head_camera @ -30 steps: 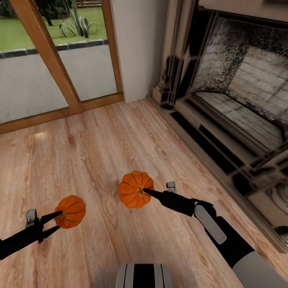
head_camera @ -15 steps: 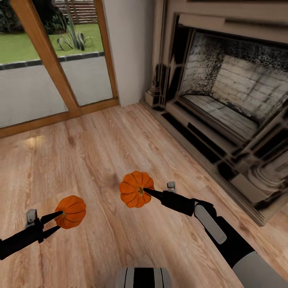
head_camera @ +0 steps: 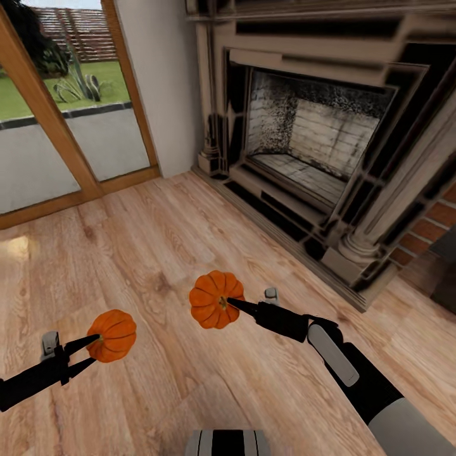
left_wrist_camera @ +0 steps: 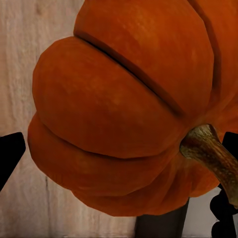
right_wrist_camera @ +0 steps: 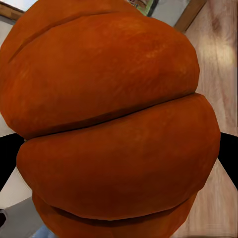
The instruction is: Place each of the two pumpkins and all three candles from the living room inside a cabinet in the living room (use any cabinet), then make sure every cabinet is closed, and position the cauldron so it is next to a table in the living room.
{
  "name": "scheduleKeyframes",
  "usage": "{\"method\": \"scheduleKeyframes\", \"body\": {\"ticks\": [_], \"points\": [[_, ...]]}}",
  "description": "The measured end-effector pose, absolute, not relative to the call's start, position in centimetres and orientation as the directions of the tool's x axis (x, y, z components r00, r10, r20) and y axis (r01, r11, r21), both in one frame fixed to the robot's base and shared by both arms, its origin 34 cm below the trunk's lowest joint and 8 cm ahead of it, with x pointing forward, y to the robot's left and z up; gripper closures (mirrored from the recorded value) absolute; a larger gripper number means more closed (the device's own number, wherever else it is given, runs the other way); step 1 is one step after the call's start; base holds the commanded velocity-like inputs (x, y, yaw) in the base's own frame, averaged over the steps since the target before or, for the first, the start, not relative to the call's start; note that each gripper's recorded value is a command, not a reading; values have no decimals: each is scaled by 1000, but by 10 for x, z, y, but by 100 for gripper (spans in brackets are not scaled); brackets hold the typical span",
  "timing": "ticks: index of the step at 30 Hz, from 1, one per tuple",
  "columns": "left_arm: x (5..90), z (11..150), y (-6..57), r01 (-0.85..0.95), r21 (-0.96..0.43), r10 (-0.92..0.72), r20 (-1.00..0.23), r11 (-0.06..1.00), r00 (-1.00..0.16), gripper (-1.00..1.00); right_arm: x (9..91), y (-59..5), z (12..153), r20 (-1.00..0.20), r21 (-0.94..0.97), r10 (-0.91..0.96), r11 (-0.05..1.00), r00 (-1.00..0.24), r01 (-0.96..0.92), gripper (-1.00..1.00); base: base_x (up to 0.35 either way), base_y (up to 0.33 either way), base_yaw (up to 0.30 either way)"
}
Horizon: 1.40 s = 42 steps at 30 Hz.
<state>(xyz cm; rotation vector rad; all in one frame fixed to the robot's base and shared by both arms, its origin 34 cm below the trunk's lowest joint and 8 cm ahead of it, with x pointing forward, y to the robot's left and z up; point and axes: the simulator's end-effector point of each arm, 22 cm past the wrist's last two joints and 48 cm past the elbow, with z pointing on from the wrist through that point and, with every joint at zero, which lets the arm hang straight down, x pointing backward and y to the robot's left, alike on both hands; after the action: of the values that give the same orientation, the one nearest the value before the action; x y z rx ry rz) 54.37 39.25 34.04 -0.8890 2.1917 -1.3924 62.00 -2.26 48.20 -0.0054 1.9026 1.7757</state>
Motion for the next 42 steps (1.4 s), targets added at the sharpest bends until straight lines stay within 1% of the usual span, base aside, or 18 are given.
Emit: {"method": "scheduleKeyframes", "body": {"ticks": [4, 12, 15, 28, 35, 42], "points": [[546, 348, 392, -285, -909, -693, -5, 304, -721, 100, 620, -23, 491, -392, 920, 348, 137, -852, -368, 100, -339, 0, -268], [551, 364, 392, -256, -918, -693, -27, 302, -720, 100, 621, -23, 509, -417, 909, 351, 137, -839, -394, 100, -339, 0, -52], [552, 370, 392, -245, -921, -693, -36, 303, -720, 100, 621, -25, 510, -420, 908, 352, 145, -837, -394, 100, -241, -34, -206], [559, 397, 391, -195, -934, -693, -74, 301, -717, 100, 621, -28, 534, -449, 893, 356, 149, -820, -424, 100, -22, -5, -284], [561, 410, 390, -169, -938, -692, -93, 301, -716, 100, 620, -29, 547, -466, 884, 359, 150, -809, -443, 100, -188, 0, -290], [564, 425, 389, -142, -944, -693, -112, 298, -712, 100, 619, -30, 561, -486, 873, 359, 152, -797, -464, 100, -22, 0, -290]]}}
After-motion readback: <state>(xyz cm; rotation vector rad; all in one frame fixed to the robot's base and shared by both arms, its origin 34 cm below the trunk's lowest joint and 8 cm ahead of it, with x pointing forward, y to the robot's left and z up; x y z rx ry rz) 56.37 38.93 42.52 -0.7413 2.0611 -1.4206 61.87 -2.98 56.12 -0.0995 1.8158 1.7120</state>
